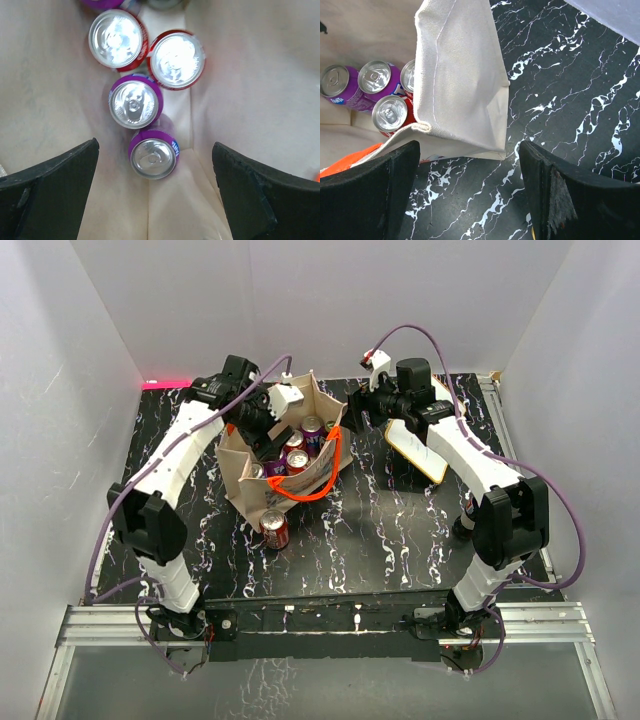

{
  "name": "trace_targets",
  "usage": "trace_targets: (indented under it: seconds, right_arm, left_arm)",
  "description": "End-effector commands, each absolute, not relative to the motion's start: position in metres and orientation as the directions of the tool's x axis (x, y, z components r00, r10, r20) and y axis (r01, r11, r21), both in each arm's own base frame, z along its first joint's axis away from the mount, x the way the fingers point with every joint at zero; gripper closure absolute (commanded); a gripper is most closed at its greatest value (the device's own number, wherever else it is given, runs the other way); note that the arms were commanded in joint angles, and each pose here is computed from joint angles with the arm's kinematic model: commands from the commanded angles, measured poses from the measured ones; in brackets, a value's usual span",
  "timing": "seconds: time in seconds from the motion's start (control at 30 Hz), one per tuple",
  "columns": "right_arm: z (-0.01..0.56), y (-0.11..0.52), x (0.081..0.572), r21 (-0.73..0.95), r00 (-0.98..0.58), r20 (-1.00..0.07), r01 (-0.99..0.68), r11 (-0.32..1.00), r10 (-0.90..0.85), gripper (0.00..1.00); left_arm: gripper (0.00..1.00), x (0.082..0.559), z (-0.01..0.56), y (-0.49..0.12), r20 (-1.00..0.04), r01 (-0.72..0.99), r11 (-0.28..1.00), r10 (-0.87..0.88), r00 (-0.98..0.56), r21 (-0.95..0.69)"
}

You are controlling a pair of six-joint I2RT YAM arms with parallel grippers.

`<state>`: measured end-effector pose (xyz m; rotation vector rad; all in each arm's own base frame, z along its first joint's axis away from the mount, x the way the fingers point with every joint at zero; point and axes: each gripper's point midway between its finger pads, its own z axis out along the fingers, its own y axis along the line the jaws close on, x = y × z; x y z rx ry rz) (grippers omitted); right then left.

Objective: Place the beverage into the canvas bag

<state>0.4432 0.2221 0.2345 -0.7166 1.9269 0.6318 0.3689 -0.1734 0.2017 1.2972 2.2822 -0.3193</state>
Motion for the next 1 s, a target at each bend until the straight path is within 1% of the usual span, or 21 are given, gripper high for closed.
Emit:
trace_targets:
  seconds: [0.0,0.07,0.17,0.37,0.63,0.77,0.97]
  right_arm:
    - [0.281,0.222,0.452,0.053,-0.254,-0.948,-0.719,0.693,-0.191,0.17]
    - [0.281,0.220,0.449,0.052,-0.256,-0.947,-0.714,0.698,-0.192,0.17]
    - [0.280,0.217,0.446,0.052,-0.262,-0.946,-0.703,0.709,-0.191,0.17]
    - [0.283,0.212,0.444,0.047,-0.263,-0.947,-0.683,0.728,-0.185,0.17]
    - [0.285,0.208,0.445,0.050,-0.273,-0.945,-0.661,0.749,-0.178,0.17]
    - [0.283,0.204,0.445,0.054,-0.287,-0.942,-0.640,0.766,-0.173,0.17]
    - [0.283,0.200,0.446,0.048,-0.294,-0.939,-0.623,0.781,-0.177,0.17]
  left_arm:
    - [0.07,0.355,0.226,-0.202,-0.686,0.952,0.296,0.709,-0.162,0.081]
    - [0.07,0.356,0.221,-0.208,-0.701,0.968,0.224,0.709,-0.082,0.113]
    - [0.07,0.359,0.209,-0.216,-0.696,0.987,0.091,0.717,0.025,0.130]
    - [0.08,0.363,0.185,-0.225,-0.676,0.984,-0.132,0.716,0.176,0.116]
    - [0.05,0.377,0.168,-0.232,-0.649,0.926,-0.340,0.670,0.361,0.164]
    - [0.05,0.383,0.163,-0.239,-0.657,0.899,-0.398,0.631,0.412,0.182]
    - [0.06,0.376,0.153,-0.248,-0.655,0.857,-0.486,0.593,0.468,0.171]
